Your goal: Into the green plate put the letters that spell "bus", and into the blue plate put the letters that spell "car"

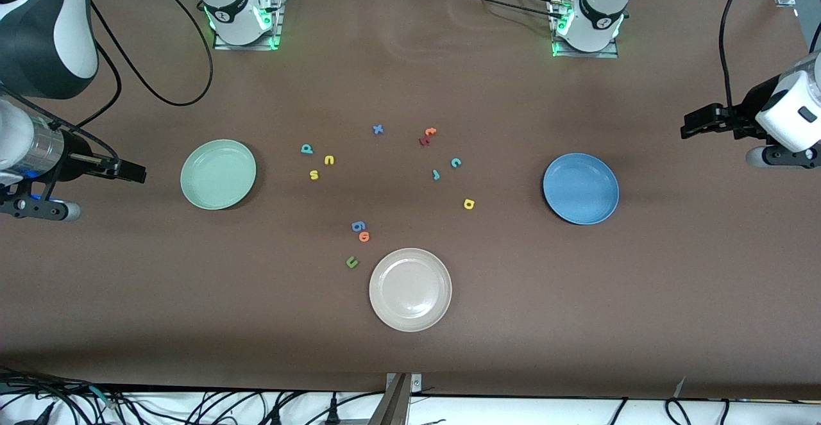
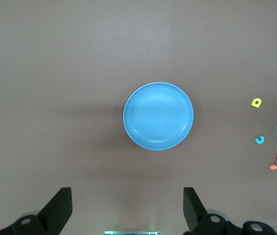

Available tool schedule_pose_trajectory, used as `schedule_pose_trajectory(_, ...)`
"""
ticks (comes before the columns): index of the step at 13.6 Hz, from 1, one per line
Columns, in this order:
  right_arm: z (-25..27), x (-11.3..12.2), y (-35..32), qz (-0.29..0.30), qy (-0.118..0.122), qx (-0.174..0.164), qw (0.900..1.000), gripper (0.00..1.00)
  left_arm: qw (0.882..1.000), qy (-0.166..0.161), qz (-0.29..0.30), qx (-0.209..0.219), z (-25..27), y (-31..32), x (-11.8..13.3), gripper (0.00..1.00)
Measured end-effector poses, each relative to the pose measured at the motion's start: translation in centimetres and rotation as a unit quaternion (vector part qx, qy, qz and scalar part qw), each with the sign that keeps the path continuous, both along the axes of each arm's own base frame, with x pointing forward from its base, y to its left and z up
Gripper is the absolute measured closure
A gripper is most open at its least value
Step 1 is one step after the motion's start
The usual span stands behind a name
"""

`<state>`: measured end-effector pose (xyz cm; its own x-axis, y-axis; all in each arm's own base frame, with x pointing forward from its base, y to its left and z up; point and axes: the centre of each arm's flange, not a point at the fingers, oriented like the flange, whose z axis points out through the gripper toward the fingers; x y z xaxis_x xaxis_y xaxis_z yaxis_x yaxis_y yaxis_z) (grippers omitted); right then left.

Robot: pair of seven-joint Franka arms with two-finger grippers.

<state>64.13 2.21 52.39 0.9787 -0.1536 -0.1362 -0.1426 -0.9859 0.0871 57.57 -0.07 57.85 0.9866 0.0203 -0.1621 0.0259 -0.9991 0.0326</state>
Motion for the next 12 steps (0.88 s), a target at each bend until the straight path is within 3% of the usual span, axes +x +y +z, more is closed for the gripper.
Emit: schedule_pose_trajectory(12,0.0,0.0,0.0,0.0,0.0,0.0,1.0,0.0,1.0,-0.005,0.0,0.0,0.42,-0.04,0.14,0.0)
